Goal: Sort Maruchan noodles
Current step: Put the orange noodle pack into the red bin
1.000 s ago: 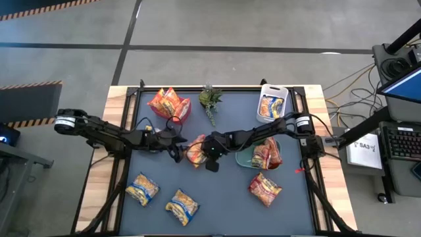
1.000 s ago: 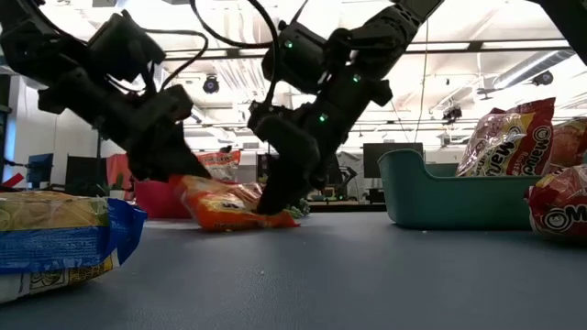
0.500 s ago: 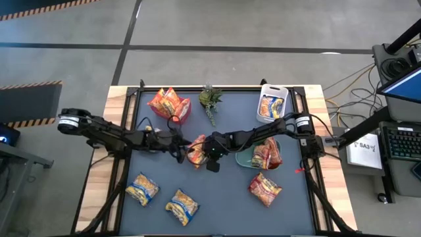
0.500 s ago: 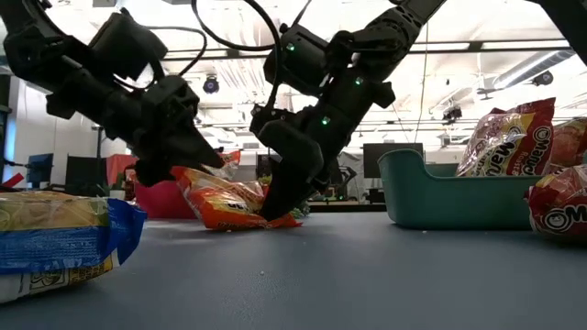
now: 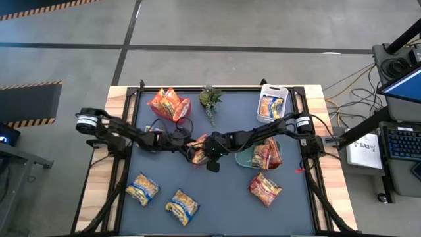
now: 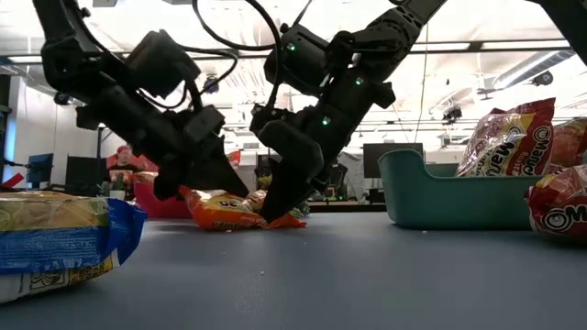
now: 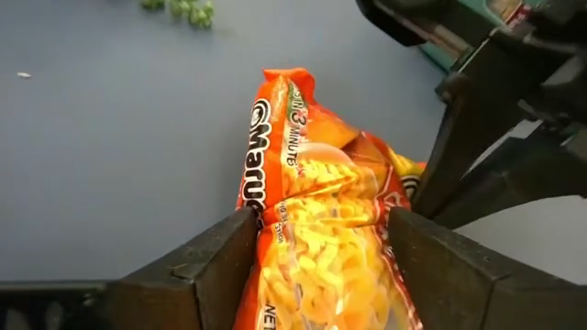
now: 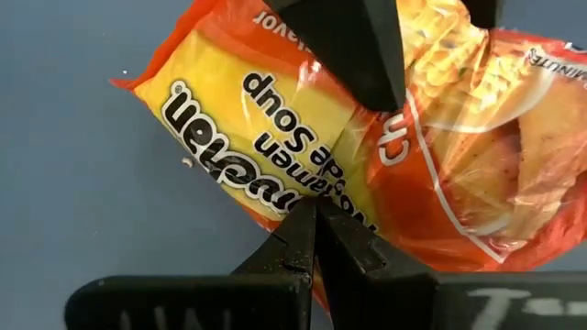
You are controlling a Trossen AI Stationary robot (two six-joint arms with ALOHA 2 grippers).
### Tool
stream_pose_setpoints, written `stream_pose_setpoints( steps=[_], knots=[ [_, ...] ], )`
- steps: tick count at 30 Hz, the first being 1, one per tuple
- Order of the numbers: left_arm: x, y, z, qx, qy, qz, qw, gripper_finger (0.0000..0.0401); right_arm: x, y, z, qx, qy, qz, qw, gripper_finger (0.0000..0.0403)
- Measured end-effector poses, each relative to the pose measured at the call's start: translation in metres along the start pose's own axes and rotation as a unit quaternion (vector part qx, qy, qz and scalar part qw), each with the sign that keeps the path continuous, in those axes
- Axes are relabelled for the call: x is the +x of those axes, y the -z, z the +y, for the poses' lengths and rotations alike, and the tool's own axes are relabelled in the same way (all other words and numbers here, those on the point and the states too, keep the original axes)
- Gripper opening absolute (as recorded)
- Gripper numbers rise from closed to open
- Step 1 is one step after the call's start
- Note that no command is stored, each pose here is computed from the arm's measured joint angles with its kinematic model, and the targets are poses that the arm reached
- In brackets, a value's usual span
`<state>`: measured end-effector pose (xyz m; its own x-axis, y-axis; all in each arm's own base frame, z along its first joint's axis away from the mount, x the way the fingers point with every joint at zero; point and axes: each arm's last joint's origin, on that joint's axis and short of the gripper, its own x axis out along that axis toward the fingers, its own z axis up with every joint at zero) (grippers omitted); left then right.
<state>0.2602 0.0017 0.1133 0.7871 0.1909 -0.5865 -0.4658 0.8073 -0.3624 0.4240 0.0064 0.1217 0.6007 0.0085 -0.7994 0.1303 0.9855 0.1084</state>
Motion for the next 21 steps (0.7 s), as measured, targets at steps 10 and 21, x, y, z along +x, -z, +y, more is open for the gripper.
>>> stream_pose_setpoints(
  steps=[10,21],
  knots=[
    [-0.0022,-0.0001,-0.0007,0.006,0.011,0.015,1.000,0.0173,0.0001,-0.0004,0.0001,-0.005,-0.001,-0.004,1.000,0.0008],
    [-0.0065,-0.0031,-0.0026,0.016,0.016,0.013,1.000,0.0137,-0.0026,-0.0022,0.0009,0.012,-0.007,-0.008,1.000,0.0047]
  ],
)
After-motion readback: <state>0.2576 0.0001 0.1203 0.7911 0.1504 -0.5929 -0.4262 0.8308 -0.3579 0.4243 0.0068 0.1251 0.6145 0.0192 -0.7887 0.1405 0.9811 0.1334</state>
